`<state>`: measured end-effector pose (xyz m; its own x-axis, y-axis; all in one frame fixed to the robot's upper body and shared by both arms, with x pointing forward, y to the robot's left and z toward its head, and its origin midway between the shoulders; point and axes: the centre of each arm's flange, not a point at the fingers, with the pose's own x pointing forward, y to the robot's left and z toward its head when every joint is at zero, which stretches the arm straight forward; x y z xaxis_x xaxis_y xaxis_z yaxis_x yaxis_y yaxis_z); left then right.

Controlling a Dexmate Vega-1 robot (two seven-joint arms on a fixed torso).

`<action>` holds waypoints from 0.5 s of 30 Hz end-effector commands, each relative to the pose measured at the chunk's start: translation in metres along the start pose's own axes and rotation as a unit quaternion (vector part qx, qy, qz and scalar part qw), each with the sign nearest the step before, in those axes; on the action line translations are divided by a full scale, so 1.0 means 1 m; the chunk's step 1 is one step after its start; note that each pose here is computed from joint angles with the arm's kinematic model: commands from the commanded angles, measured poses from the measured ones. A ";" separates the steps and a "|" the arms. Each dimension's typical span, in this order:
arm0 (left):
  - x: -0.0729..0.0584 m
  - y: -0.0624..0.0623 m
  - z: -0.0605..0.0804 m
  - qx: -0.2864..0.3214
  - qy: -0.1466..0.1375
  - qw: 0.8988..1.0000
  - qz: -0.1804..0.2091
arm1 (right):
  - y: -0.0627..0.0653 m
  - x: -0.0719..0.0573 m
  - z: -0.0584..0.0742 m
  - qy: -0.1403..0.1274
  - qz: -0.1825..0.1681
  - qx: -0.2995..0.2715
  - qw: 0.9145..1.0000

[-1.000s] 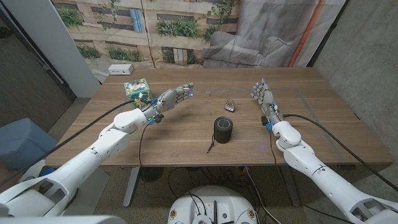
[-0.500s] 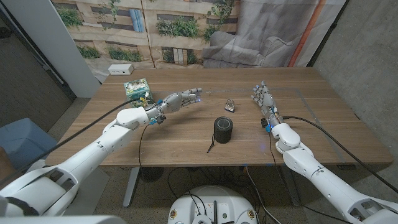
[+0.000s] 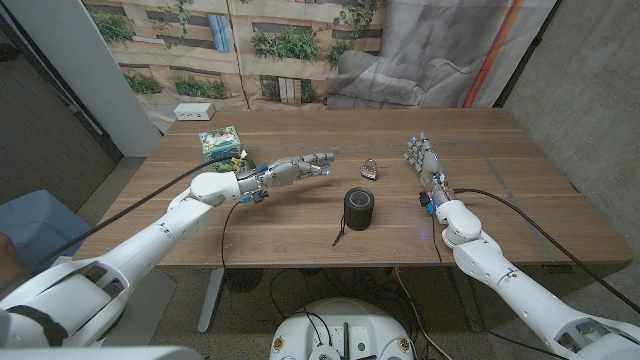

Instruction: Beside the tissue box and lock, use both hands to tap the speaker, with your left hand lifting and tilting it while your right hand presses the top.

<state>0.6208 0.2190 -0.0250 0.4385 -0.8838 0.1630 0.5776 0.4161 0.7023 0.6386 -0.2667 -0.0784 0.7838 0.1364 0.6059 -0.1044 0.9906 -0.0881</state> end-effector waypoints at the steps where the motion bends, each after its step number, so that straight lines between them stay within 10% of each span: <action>1: 0.006 -0.005 0.012 0.076 0.036 0.994 -0.066 | -0.005 -0.007 0.001 -0.001 -0.007 -0.007 1.000; 15: 0.022 -0.006 0.027 0.151 0.054 0.980 -0.119 | -0.007 -0.010 -0.003 -0.004 -0.017 -0.005 1.000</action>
<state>0.6117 0.2027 -0.0138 0.4038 -0.9148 0.0082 0.5127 0.2338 0.8261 0.6340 -0.2715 -0.0822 0.7808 0.1197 0.6132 -0.0856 0.9927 -0.0847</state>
